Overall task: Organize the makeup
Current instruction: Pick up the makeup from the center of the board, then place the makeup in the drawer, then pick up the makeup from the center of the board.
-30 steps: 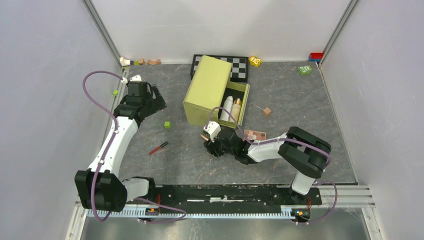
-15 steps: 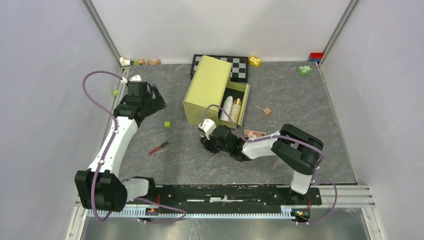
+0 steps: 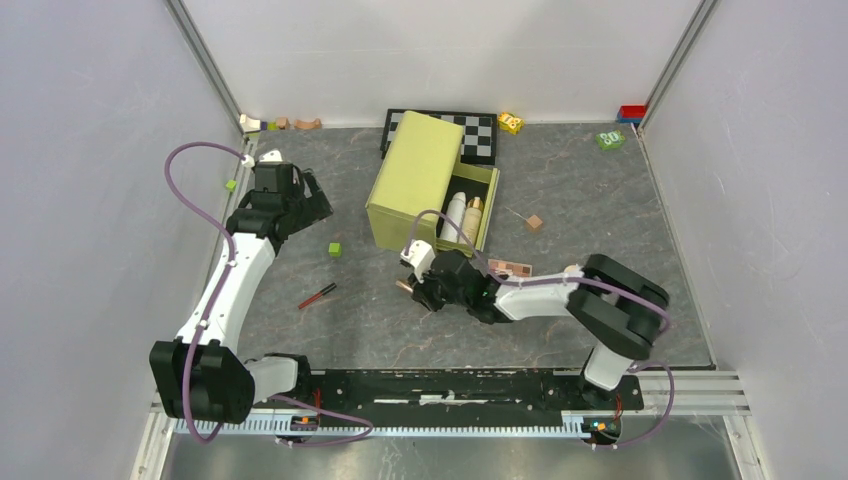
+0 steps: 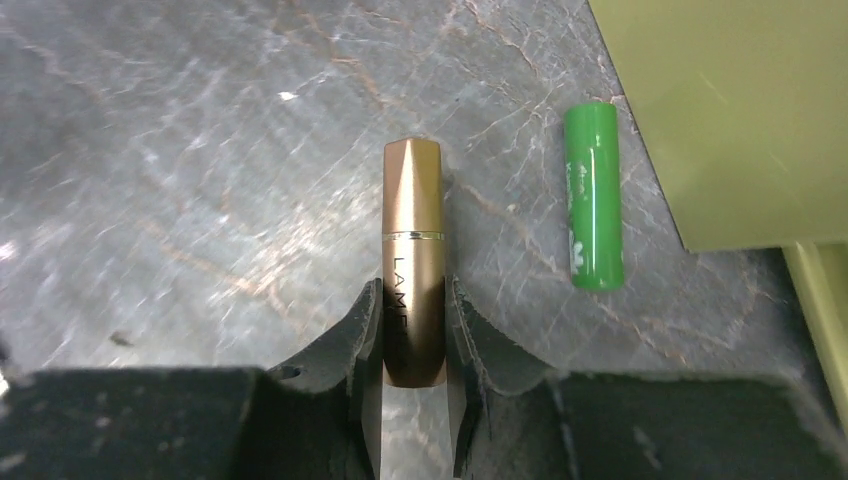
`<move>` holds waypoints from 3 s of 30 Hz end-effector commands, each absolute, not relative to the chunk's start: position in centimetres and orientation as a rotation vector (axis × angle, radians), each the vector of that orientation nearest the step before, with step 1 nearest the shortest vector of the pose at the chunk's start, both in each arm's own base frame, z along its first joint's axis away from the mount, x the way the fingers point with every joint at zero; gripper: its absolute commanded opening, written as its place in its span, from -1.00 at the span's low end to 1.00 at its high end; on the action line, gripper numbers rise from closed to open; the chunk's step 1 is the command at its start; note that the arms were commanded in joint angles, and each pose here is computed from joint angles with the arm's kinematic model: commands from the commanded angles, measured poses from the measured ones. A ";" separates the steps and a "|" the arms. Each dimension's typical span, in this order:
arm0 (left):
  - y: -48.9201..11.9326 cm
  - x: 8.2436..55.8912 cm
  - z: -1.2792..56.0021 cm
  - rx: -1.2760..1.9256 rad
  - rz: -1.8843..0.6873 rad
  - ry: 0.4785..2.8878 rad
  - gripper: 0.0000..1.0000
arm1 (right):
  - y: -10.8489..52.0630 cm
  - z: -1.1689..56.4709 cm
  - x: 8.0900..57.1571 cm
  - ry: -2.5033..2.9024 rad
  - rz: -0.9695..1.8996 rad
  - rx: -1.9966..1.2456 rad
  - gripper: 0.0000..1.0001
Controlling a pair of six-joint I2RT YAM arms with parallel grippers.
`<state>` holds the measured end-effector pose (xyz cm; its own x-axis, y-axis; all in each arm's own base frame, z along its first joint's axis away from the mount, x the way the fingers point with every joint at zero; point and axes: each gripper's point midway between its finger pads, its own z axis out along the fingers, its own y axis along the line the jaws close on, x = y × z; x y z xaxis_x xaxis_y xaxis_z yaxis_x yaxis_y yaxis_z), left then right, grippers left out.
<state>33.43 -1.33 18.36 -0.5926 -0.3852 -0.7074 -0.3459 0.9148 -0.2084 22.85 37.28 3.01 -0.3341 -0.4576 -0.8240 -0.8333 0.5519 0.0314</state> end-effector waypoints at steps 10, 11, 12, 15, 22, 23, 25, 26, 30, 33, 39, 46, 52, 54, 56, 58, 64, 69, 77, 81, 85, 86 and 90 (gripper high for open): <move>-4.0 38.6 26.2 -0.432 -0.266 2.095 0.94 | 31.0 13.4 24.2 1.914 0.708 -0.721 -0.90; -4.4 39.0 26.4 -0.426 -0.280 2.092 0.94 | 30.2 13.9 24.8 1.915 0.686 -0.676 -0.92; -4.6 39.5 26.9 -0.420 -0.291 2.083 0.93 | 29.3 14.1 25.5 1.925 0.666 -0.632 -0.92; -5.8 40.7 27.6 -0.382 -0.324 2.072 0.93 | 26.6 14.5 27.7 1.964 0.592 -0.459 -0.98; -8.3 41.7 26.3 -0.215 -0.309 2.118 0.93 | 23.3 15.5 32.4 2.006 0.494 -0.137 -1.00; -8.4 41.6 25.9 -0.202 -0.302 2.123 0.94 | 23.5 15.5 33.1 2.016 0.493 -0.113 -1.00; -8.5 41.3 25.3 -0.181 -0.298 2.125 0.94 | 24.1 15.9 34.7 2.034 0.512 -0.065 -1.00; -8.4 41.1 24.9 -0.177 -0.293 2.131 0.93 | 24.6 15.6 35.3 2.049 0.528 -0.049 -1.00; -8.1 40.7 24.1 -0.175 -0.269 2.141 0.94 | 27.1 15.6 37.7 2.068 0.641 0.031 -0.98; -8.1 40.7 24.1 -0.176 -0.270 2.140 0.94 | 28.0 14.7 39.1 2.100 0.665 0.103 -0.94; -8.2 40.7 23.9 -0.178 -0.273 2.149 0.94 | 30.0 12.9 40.3 2.138 0.743 0.158 -0.82; -8.3 40.7 23.5 -0.179 -0.284 2.161 0.94 | 29.6 13.4 39.6 2.119 0.750 0.114 -0.12; -8.4 40.7 23.5 -0.179 -0.287 2.165 0.94 | 27.1 13.9 38.1 2.090 0.686 0.061 0.06; -8.4 40.7 23.4 -0.179 -0.286 2.166 0.94 | 26.3 13.9 37.1 2.077 0.658 0.004 0.03; -8.4 40.7 23.4 -0.179 -0.285 2.170 0.94 | 25.0 13.5 35.8 2.067 0.614 -0.048 0.00; -8.4 40.6 23.3 -0.179 -0.284 2.174 0.94 | 23.5 12.9 34.1 2.038 0.581 -0.112 0.01; -8.4 40.5 23.2 -0.179 -0.284 2.177 0.94 | 24.5 11.6 29.0 1.951 0.698 -0.441 0.07; -8.3 40.4 23.1 -0.177 -0.281 2.181 0.94 | 27.5 10.5 25.8 1.884 0.672 -0.673 0.26; -8.3 40.3 22.7 -0.180 -0.280 2.188 0.94 | 29.3 7.7 26.3 1.868 0.572 -0.720 0.45; -8.3 40.4 22.7 -0.179 -0.280 2.190 0.94 | 30.0 6.4 26.8 1.880 0.541 -0.759 0.45; -8.3 40.3 22.6 -0.177 -0.279 2.191 0.94 | 31.1 5.4 26.7 1.878 0.554 -0.796 0.42; -8.3 40.3 22.6 -0.176 -0.278 2.191 0.94 | 31.4 5.1 26.7 1.878 0.555 -0.808 0.41; -8.3 40.4 22.4 -0.178 -0.278 2.196 0.94 | 32.5 4.4 26.6 1.881 0.547 -0.843 0.38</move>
